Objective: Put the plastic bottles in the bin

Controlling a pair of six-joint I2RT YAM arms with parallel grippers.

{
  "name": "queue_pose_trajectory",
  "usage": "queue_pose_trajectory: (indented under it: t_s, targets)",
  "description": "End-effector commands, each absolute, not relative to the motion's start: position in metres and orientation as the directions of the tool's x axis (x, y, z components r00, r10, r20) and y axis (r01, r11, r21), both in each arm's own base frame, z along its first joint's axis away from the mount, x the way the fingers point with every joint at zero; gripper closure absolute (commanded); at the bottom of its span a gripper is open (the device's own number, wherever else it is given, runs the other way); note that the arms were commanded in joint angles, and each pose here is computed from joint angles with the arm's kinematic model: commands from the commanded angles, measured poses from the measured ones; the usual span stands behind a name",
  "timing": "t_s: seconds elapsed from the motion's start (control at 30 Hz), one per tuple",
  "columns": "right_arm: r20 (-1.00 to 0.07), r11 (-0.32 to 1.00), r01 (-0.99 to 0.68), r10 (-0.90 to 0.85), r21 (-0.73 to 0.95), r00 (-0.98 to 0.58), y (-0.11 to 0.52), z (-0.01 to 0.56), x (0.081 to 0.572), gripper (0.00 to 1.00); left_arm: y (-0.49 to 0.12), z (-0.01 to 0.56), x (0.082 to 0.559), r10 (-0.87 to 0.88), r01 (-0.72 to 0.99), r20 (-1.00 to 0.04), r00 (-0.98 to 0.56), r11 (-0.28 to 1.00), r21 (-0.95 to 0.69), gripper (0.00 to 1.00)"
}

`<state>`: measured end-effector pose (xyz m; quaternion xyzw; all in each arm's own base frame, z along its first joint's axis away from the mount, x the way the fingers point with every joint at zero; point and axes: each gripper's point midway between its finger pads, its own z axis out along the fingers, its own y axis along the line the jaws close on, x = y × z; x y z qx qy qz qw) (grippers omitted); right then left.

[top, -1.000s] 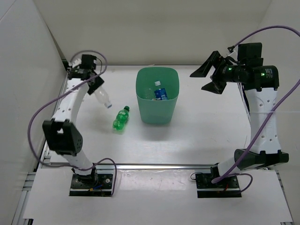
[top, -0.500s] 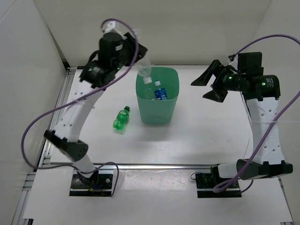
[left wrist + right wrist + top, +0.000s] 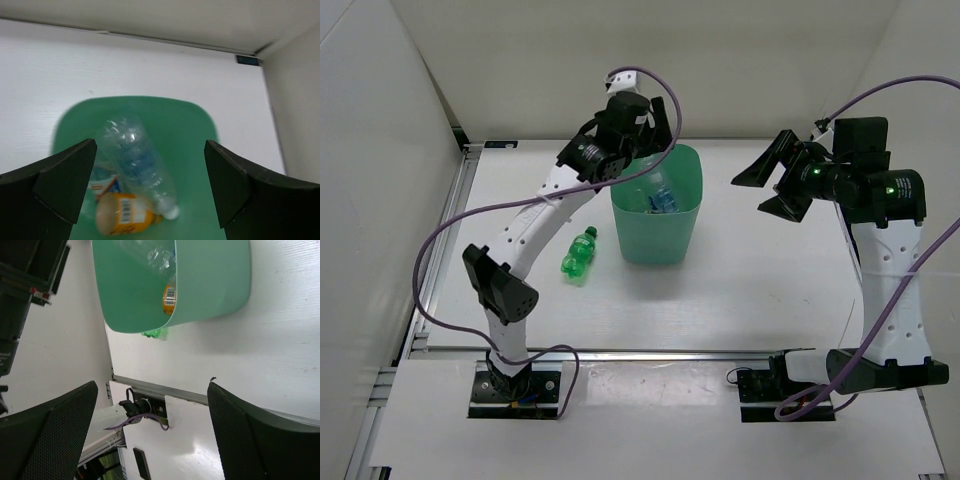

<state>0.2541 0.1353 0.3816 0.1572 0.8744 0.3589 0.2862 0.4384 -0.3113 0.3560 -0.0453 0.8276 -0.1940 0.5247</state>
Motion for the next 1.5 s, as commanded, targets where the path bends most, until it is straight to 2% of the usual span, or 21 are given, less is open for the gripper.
queue_pose_trajectory:
  t_s: [0.0, 0.03, 0.07, 0.1, 0.13, 0.17, 0.2, 0.23, 0.27, 0.33, 0.37, 0.5, 0.7, 0.93, 1.07, 1.23, 1.27, 1.37, 1.4, 1.43, 1.47]
  targets:
    - [-0.425, 0.710, 0.041, 0.467, 0.703, -0.775, 0.133, 0.384, 0.251, 0.07, -0.232, 0.443, 0.409, -0.302, 0.026, -0.929, -0.212, 0.949, -0.314, 0.00]
    - [-0.419, 0.710, 0.047, 0.466, 0.702, -0.779, 0.133, 0.382, 0.253, 0.07, -0.215, 0.422, 0.405, -0.261, -0.043, -0.939, -0.225, 0.965, -0.258, 0.00]
    - [-0.419, 0.710, 0.047, 0.466, 0.702, -0.779, 0.133, 0.382, 0.253, 0.07, -0.189, 0.433, 0.387, -0.273, -0.090, -0.944, -0.186, 0.961, -0.260, 0.00]
    - [-0.412, 0.711, 0.054, 0.466, 0.701, -0.783, 0.133, 0.379, 0.256, 0.07, -0.157, 0.422, 0.389, -0.287, -0.181, -0.942, -0.175, 0.950, -0.255, 0.00]
    - [-0.412, 0.711, 0.054, 0.466, 0.701, -0.783, 0.133, 0.380, 0.258, 0.07, -0.143, 0.406, 0.388, -0.297, -0.197, -0.933, -0.204, 0.946, -0.258, 0.00]
    - [-0.409, 0.707, 0.049, 0.463, 0.705, -0.787, 0.135, 0.381, 0.257, 0.07, -0.132, 0.358, 0.387, -0.273, -0.205, -0.912, -0.306, 0.954, -0.217, 0.00]
    - [-0.409, 0.707, 0.049, 0.463, 0.705, -0.787, 0.135, 0.381, 0.257, 0.07, -0.135, 0.346, 0.378, -0.283, -0.101, -0.880, -0.382, 0.959, -0.264, 0.00]
    - [-0.397, 0.704, 0.054, 0.459, 0.708, -0.795, 0.136, 0.378, 0.260, 0.07, -0.110, 0.327, 0.382, -0.298, -0.128, -0.856, -0.423, 0.955, -0.269, 0.00]
    - [-0.389, 0.705, 0.061, 0.459, 0.706, -0.799, 0.137, 0.376, 0.262, 0.07, -0.105, 0.289, 0.375, -0.280, -0.112, -0.812, -0.513, 0.959, -0.260, 0.00]
    - [-0.374, 0.692, 0.059, 0.458, 0.720, -0.807, 0.140, 0.378, 0.263, 0.07, -0.098, 0.264, 0.368, -0.260, -0.041, -0.769, -0.584, 0.956, -0.292, 0.00]
    - [-0.374, 0.692, 0.059, 0.458, 0.720, -0.807, 0.140, 0.378, 0.263, 0.07, -0.096, 0.233, 0.361, -0.238, -0.038, -0.731, -0.639, 0.959, -0.279, 0.00]
    - [-0.354, 0.685, 0.063, 0.450, 0.726, -0.820, 0.143, 0.374, 0.264, 0.07, -0.099, 0.187, 0.358, -0.132, 0.059, -0.673, -0.728, 0.966, -0.253, 0.00]
    - [-0.350, 0.681, 0.060, 0.447, 0.730, -0.823, 0.144, 0.375, 0.263, 0.07, -0.107, 0.159, 0.367, -0.088, 0.142, -0.605, -0.791, 0.936, -0.322, 0.00]
    - [-0.374, 0.687, 0.049, 0.452, 0.725, -0.810, 0.140, 0.379, 0.263, 0.07, -0.112, 0.112, 0.373, -0.050, 0.140, -0.510, -0.859, 0.934, -0.328, 0.00]
    - [-0.381, 0.686, 0.057, 0.470, 0.726, -0.796, 0.134, 0.381, 0.263, 0.07, -0.127, 0.081, 0.367, -0.032, 0.132, -0.423, -0.906, 0.926, -0.354, 0.00]
    - [-0.373, 0.685, 0.078, 0.484, 0.724, -0.792, 0.129, 0.377, 0.263, 0.06, -0.148, 0.058, 0.359, 0.026, 0.163, -0.367, -0.930, 0.923, -0.348, 0.02]
    - [-0.373, 0.685, 0.078, 0.484, 0.724, -0.792, 0.129, 0.377, 0.263, 0.06, -0.148, 0.054, 0.358, 0.027, 0.160, -0.357, -0.934, 0.924, -0.348, 0.08]
    - [-0.363, 0.681, 0.086, 0.488, 0.727, -0.794, 0.128, 0.375, 0.264, 0.06, -0.153, 0.049, 0.348, 0.011, 0.142, -0.320, -0.947, 0.911, -0.388, 0.39]
    - [-0.363, 0.681, 0.086, 0.488, 0.727, -0.794, 0.128, 0.375, 0.264, 0.06, -0.143, 0.047, 0.348, -0.001, 0.121, -0.325, -0.946, 0.928, -0.353, 0.62]
    - [-0.363, 0.681, 0.086, 0.488, 0.727, -0.794, 0.128, 0.375, 0.264, 0.06, -0.139, 0.050, 0.347, -0.018, 0.102, -0.333, -0.943, 0.935, -0.339, 0.68]
    - [-0.363, 0.681, 0.086, 0.488, 0.727, -0.794, 0.128, 0.375, 0.264, 0.06, -0.134, 0.067, 0.353, -0.051, 0.085, -0.378, -0.925, 0.939, -0.334, 0.69]
